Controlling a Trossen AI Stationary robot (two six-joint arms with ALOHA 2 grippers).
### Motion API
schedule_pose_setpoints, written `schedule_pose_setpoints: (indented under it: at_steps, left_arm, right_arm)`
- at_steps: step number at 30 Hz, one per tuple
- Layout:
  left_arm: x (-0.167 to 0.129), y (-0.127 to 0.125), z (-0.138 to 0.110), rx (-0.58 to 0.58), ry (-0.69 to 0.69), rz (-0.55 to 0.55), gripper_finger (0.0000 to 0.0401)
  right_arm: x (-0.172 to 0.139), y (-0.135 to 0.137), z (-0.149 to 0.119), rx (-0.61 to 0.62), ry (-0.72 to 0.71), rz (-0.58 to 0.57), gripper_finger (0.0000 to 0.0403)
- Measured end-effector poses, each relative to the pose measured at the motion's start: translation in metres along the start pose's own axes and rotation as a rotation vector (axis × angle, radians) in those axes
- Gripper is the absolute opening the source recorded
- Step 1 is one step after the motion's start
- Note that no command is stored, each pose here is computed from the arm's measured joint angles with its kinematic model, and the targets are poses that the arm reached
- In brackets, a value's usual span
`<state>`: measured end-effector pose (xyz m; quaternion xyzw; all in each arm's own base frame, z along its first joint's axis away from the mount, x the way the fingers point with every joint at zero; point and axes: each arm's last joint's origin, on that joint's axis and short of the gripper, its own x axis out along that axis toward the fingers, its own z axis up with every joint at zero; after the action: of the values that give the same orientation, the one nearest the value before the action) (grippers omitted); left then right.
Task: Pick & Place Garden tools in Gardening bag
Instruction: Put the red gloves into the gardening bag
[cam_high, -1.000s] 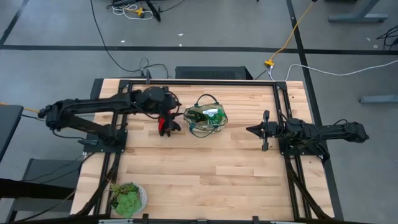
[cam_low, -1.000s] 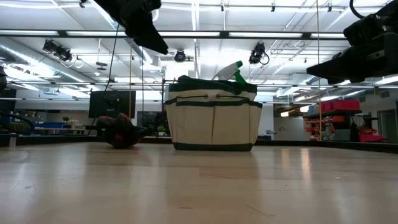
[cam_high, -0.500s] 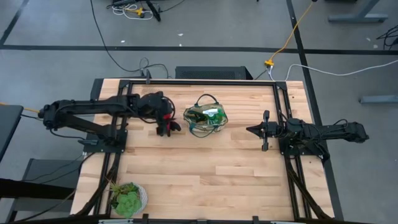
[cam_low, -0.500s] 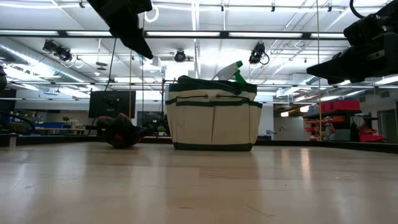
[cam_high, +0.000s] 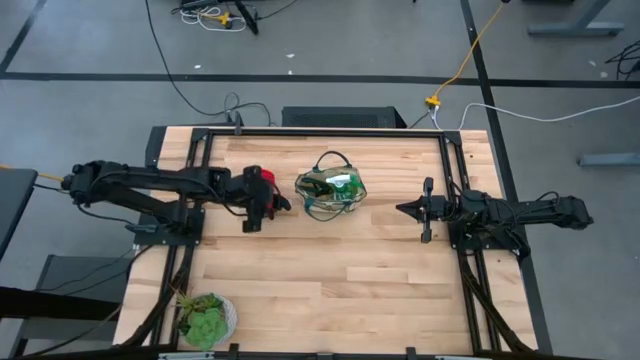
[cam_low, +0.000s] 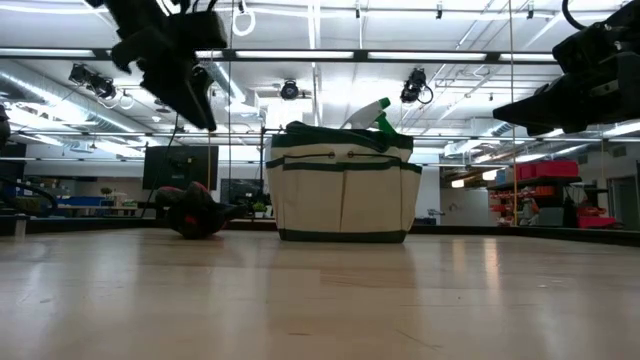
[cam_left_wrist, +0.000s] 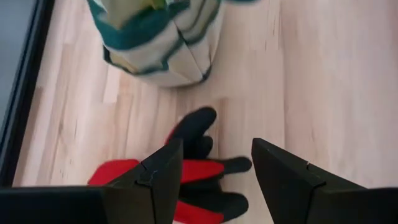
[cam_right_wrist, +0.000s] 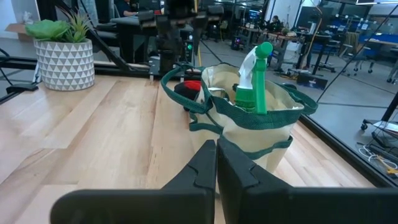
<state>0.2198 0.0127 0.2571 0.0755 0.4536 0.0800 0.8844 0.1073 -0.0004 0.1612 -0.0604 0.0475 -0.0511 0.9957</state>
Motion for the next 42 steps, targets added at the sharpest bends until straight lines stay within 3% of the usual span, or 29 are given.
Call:
schedule_pose_setpoints:
  at_steps: [9,18,31,36,42]
  left_arm:
    - [0.016,-0.016,-0.022,0.070,0.060,0.020,0.0199]
    - [0.016,-0.027,-0.025,0.137,0.051,0.081,0.0199]
    - [0.015,-0.036,-0.025,0.516,0.026,-0.078,0.0199]
    - [0.015,-0.035,-0.025,0.692,0.021,-0.077,0.0199]
    - [0.016,-0.035,-0.025,0.813,0.020,-0.060,0.0199]
  right_arm:
    - [0.000,0.000,0.000,0.000,0.000,0.000,0.0016]
    - [0.000,0.000,0.000,0.000,0.000,0.000,0.0016]
    - [0.000,0.000,0.000,0.000,0.000,0.001,0.0016]
    - [0.000,0.000,0.000,0.000,0.000,0.000,0.0016]
    - [0.000,0.000,0.000,0.000,0.000,0.000,0.0016]
